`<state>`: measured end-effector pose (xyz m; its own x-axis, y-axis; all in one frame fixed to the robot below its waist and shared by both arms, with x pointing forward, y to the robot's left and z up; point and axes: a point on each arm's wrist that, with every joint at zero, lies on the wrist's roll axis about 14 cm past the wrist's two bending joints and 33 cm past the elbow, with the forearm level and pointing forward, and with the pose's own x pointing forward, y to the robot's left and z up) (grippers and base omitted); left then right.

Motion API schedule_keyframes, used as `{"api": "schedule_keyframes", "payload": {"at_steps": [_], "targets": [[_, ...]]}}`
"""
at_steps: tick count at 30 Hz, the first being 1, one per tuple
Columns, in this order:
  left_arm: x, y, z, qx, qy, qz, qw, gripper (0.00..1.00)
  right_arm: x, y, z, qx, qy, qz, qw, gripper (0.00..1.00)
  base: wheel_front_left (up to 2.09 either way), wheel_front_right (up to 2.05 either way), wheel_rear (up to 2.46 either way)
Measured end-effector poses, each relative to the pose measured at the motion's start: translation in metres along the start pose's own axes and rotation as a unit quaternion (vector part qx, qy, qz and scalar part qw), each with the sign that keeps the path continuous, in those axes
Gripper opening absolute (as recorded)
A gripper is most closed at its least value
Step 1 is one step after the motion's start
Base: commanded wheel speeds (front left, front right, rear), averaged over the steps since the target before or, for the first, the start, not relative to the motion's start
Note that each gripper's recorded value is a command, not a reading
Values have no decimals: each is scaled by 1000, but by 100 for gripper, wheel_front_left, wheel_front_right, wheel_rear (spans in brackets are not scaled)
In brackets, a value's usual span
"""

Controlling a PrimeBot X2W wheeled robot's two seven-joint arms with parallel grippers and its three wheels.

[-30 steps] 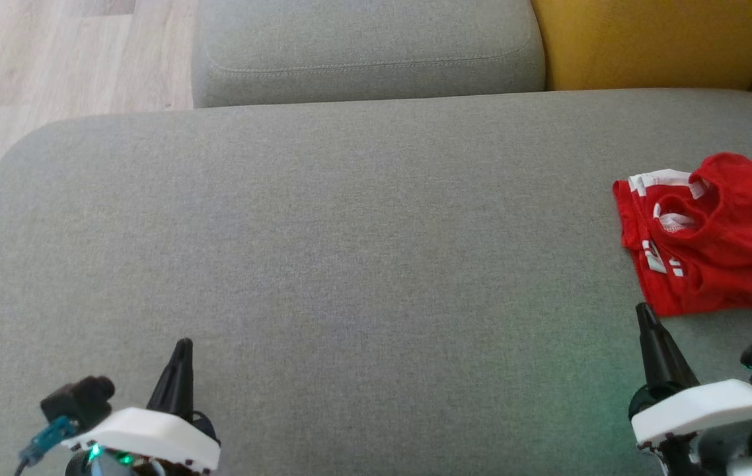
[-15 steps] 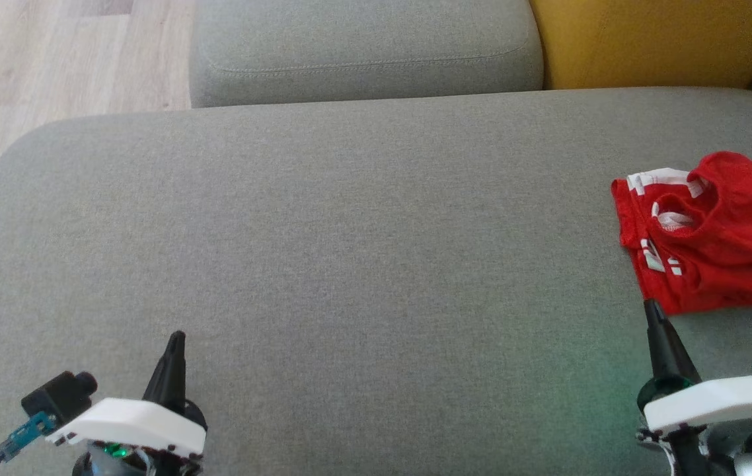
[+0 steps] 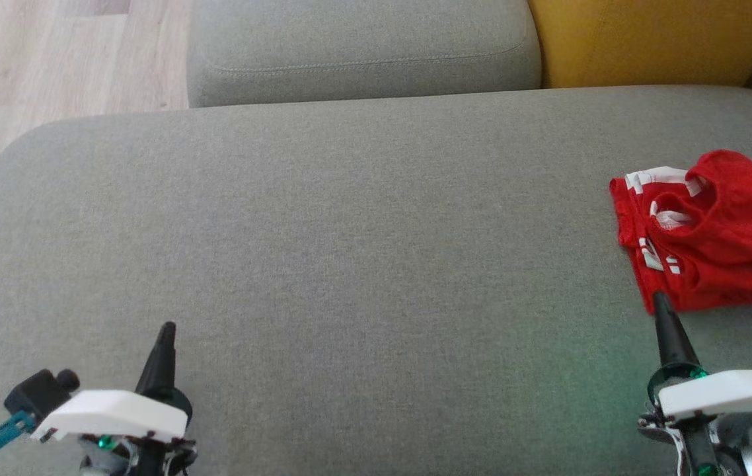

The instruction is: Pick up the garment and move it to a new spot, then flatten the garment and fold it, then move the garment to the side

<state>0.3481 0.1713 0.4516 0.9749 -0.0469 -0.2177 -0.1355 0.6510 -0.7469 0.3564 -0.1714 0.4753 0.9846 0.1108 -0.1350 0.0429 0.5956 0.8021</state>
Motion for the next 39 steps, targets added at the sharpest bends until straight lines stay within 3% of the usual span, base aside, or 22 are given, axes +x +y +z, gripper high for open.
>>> {"api": "schedule_keyframes", "payload": {"at_steps": [20, 39], "targets": [[6, 0, 7, -119, -2, -5, 993, 0, 3, -6, 8, 109, -20, -3, 994, 0, 0, 0, 0], [12, -3, 17, -236, -12, -22, 972, 0, 8, -10, 18, 218, -43, 1, 975, 0, 0, 0, 0]]}}
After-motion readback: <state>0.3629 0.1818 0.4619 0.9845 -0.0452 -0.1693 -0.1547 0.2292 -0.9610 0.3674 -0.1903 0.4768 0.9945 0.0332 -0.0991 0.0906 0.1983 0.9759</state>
